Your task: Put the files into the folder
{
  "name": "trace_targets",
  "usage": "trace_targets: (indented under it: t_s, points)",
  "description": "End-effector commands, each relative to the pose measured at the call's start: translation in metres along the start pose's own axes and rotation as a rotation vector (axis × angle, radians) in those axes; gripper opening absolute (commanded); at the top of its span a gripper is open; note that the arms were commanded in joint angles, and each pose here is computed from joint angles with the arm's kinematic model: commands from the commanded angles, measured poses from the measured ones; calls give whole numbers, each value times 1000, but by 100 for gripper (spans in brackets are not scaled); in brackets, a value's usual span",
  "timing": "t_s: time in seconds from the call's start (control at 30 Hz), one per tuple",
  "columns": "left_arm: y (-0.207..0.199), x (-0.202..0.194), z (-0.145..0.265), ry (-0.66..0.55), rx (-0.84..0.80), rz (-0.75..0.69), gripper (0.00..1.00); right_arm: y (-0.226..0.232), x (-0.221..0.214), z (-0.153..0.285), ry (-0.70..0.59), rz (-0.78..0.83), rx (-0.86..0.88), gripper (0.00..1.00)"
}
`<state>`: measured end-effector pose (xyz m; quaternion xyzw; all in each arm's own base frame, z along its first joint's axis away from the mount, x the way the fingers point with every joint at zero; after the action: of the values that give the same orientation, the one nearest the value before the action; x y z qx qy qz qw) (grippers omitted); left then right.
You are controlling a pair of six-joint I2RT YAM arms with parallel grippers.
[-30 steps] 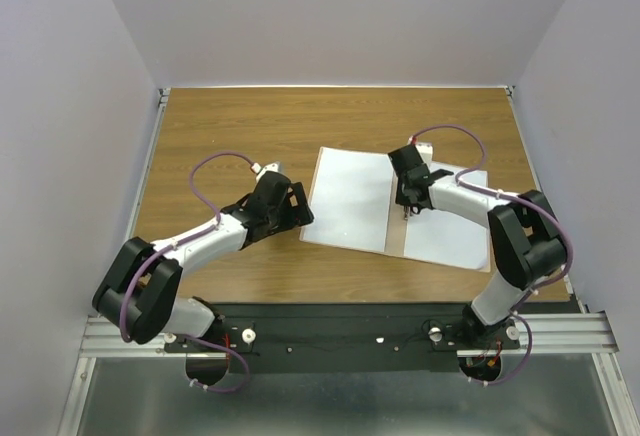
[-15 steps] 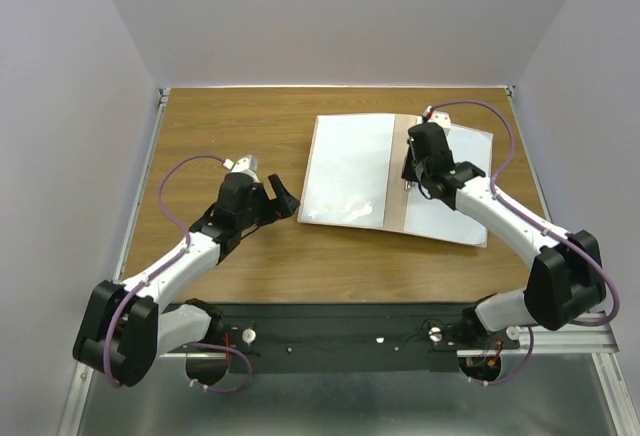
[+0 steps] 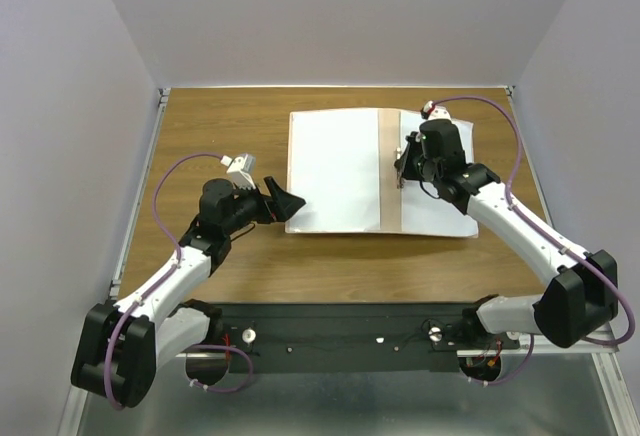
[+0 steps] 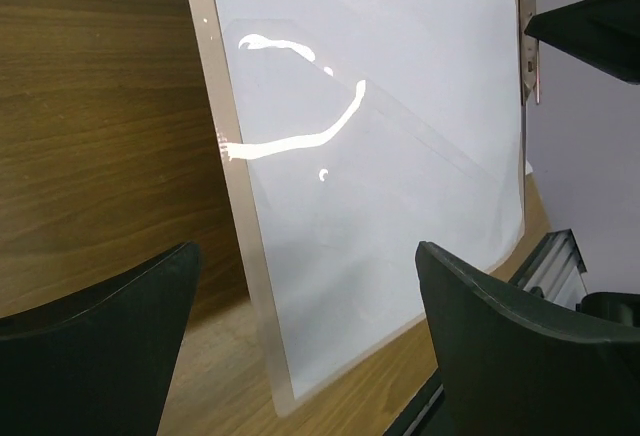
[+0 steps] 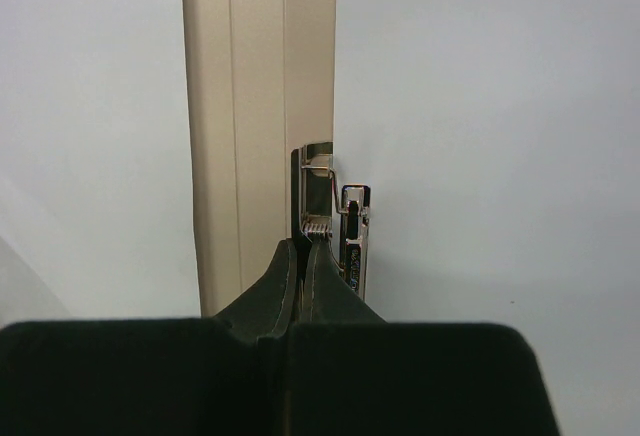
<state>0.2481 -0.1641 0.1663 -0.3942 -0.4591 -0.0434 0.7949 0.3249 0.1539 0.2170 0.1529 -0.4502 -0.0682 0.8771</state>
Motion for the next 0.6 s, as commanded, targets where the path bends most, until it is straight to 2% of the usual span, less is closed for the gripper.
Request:
trace_targets:
  t_s: [0.0, 0.2, 0.27, 0.3, 0.33, 0.37, 0.4, 0.43, 0.57]
  points:
    - [-9, 8, 1, -21, -64, -23, 98, 27, 26, 18, -43, -29, 152, 1]
    - [-17, 7, 2, -17, -125, -27, 98, 39, 16, 20, 19, -33, 245, 1]
    - [-21, 7, 3, -14, -149, -20, 93, 41, 12, 18, 36, -42, 260, 1]
    - [-22, 7, 4, -17, -154, -19, 84, 42, 9, 15, 48, -45, 266, 1]
    - [-23, 8, 5, -20, -156, -18, 57, 41, 7, 12, 55, -50, 262, 1]
    - [-24, 10, 6, -30, -154, -13, 36, 40, 6, 10, 58, -54, 254, 1]
    - [-23, 11, 7, -40, -139, -9, 16, 38, 3, 6, 64, -57, 236, 1]
    - [-23, 12, 8, -44, -134, -4, 0, 37, 2, 4, 68, -58, 231, 1]
    - [-24, 12, 13, -44, -115, 14, 0, 33, -7, -9, 97, -58, 199, 1]
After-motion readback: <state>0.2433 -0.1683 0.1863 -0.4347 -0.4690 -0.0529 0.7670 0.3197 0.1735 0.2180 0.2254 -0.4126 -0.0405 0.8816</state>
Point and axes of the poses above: each gripper's point midway between its finger pads, its own z axis back along the fingers, its own y axis along the line the jaws close on, x = y × z, the point moved 4 cm from there along z, back along the fingers, and after that the axes turned 6 degrees about -z, right-handed, at the moved point
